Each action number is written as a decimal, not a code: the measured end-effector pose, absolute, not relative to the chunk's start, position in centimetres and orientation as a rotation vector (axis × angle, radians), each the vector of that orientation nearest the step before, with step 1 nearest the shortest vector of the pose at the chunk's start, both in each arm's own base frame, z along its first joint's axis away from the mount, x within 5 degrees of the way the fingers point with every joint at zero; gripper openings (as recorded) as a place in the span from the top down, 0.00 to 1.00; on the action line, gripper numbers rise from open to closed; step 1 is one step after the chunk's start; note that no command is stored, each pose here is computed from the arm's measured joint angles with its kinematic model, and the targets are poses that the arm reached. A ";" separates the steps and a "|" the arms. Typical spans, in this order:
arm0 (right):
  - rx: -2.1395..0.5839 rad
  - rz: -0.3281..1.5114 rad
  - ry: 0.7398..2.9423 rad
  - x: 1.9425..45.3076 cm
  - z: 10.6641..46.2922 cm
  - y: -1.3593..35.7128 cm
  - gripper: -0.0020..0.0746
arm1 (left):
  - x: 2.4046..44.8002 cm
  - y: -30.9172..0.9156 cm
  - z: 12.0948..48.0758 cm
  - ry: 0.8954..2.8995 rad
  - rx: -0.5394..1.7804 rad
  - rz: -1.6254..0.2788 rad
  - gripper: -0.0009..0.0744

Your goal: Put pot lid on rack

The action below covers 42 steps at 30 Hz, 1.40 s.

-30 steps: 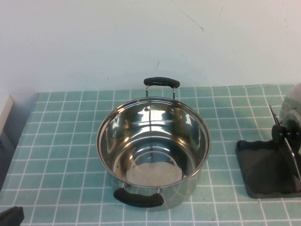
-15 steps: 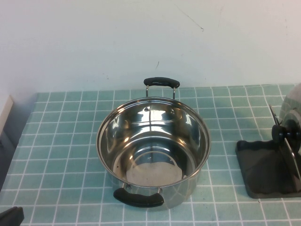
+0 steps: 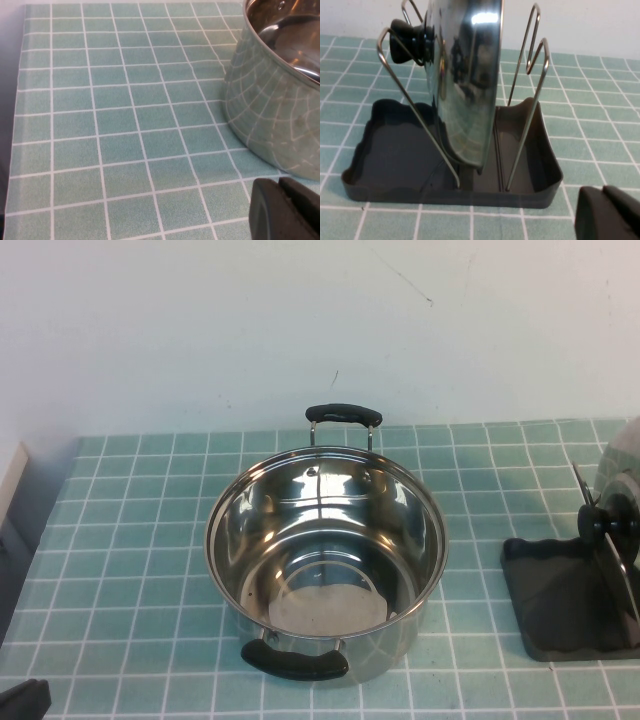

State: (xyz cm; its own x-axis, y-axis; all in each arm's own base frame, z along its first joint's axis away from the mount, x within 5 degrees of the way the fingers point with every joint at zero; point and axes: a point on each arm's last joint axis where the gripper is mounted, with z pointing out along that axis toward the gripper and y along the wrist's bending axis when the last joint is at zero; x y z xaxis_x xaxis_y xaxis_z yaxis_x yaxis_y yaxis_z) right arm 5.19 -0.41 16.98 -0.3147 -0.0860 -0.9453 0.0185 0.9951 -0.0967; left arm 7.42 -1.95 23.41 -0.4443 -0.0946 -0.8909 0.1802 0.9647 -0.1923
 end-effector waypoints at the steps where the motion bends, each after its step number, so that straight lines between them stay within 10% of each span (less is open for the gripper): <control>1: -0.046 -0.102 1.888 5.2 17.0 -0.4 0.98 | 7.4 -2.0 23.4 2.008 0.061 -0.312 0.99; 42: -0.029 -0.086 1.892 5.2 16.9 -0.4 0.98 | 6.0 -2.1 19.4 2.098 -0.038 -0.475 0.99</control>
State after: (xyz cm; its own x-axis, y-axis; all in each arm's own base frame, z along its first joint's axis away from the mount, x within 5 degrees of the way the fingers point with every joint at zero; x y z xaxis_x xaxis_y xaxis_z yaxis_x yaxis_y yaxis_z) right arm 5.18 -0.40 16.95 -0.3174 -0.0630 -0.9462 0.0231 0.9970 -0.0742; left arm 5.96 -2.14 19.37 -0.5480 -0.2114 -0.8093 0.1576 0.9241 -0.3481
